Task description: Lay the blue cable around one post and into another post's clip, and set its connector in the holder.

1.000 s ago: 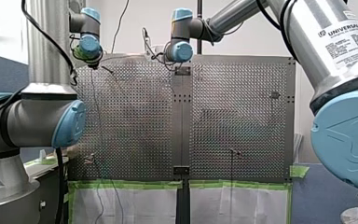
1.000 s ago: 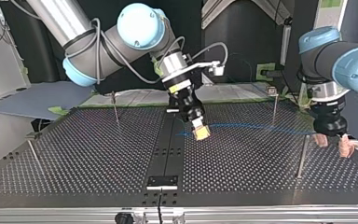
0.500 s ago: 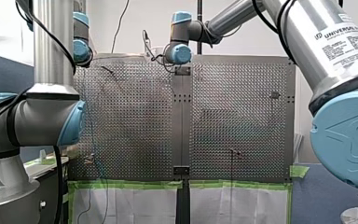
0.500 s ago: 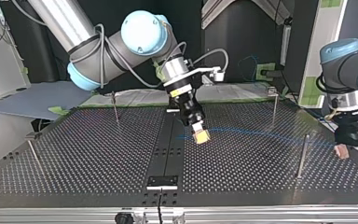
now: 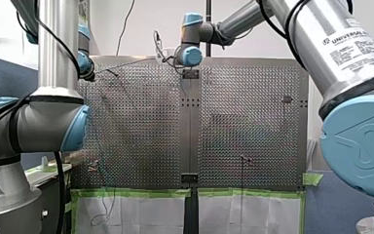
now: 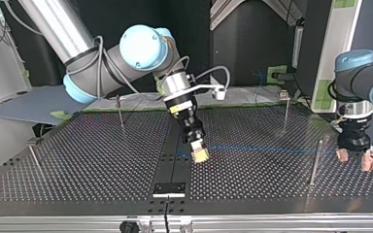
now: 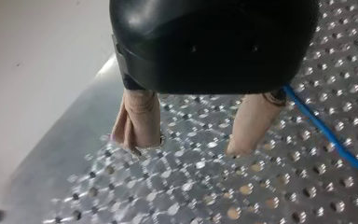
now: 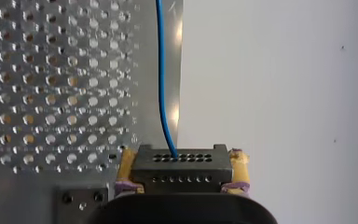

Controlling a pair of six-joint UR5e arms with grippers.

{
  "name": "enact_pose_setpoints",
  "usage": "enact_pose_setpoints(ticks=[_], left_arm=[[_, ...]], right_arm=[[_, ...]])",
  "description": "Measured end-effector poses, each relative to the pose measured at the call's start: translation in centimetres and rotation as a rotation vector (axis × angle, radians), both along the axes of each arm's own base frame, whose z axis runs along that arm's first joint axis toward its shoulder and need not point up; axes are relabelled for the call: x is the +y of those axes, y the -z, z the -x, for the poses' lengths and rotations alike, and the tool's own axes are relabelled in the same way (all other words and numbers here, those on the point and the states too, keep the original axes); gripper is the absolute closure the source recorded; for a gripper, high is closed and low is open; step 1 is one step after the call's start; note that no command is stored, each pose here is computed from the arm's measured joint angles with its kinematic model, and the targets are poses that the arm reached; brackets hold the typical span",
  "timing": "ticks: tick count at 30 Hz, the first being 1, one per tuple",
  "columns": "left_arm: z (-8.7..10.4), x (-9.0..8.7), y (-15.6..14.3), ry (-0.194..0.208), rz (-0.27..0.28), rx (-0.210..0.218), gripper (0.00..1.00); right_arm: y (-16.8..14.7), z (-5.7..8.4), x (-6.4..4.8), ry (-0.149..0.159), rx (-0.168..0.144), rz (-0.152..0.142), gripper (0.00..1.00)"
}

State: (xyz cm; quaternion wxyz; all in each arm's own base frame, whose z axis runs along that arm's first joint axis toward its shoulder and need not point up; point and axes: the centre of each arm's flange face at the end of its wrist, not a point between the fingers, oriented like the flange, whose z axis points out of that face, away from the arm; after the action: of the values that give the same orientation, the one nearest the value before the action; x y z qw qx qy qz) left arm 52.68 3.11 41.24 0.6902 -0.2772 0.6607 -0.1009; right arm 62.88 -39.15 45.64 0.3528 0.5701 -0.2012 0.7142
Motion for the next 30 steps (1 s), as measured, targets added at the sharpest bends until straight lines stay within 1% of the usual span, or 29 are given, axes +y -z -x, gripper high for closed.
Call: enact_pose_setpoints(ticks=[4,8,11,14,16,20,22,23,26,30], left_arm=[[-0.7,-0.7,1.1,0.045,-0.004,0.019,0.0],[-1.3,-1.4,2.1,0.092,-0.005,0.034,0.0],[-1.7,-1.9,2.8,0.124,-0.001,0.038,0.0],[-2.0,-2.3,3.5,0.144,0.003,0.049,0.0],[-2.1,-2.4,3.7,0.148,0.004,0.052,0.0],[-2.2,-2.5,3.8,0.15,0.006,0.056,0.0],[-2.2,-2.5,3.8,0.148,0.007,0.057,0.0],[-2.1,-2.5,3.8,0.146,0.008,0.057,0.0],[-2.1,-2.5,3.9,0.143,0.008,0.059,0.0],[-2.1,-2.5,3.9,0.14,0.009,0.06,0.0]], right_arm=[[0.1,0.6,-1.0,0.024,-0.004,-0.008,1.0],[0.5,1.2,-1.9,0.047,-0.001,-0.023,1.0],[1.4,1.6,-2.8,0.076,0.011,-0.043,1.0],[2.7,2.0,-3.7,0.103,0.03,-0.067,1.0],[3.5,2.3,-4.2,0.122,0.046,-0.084,1.0],[5.5,3.2,-5.3,0.165,0.085,-0.129,1.0],[6.2,3.8,-5.9,0.187,0.092,-0.147,1.0],[6.7,4.3,-6.3,0.203,0.092,-0.158,1.0],[7.8,5.4,-7.1,0.234,0.081,-0.178,1.0],[9.1,6.4,-7.9,0.264,0.067,-0.19,1.0]])
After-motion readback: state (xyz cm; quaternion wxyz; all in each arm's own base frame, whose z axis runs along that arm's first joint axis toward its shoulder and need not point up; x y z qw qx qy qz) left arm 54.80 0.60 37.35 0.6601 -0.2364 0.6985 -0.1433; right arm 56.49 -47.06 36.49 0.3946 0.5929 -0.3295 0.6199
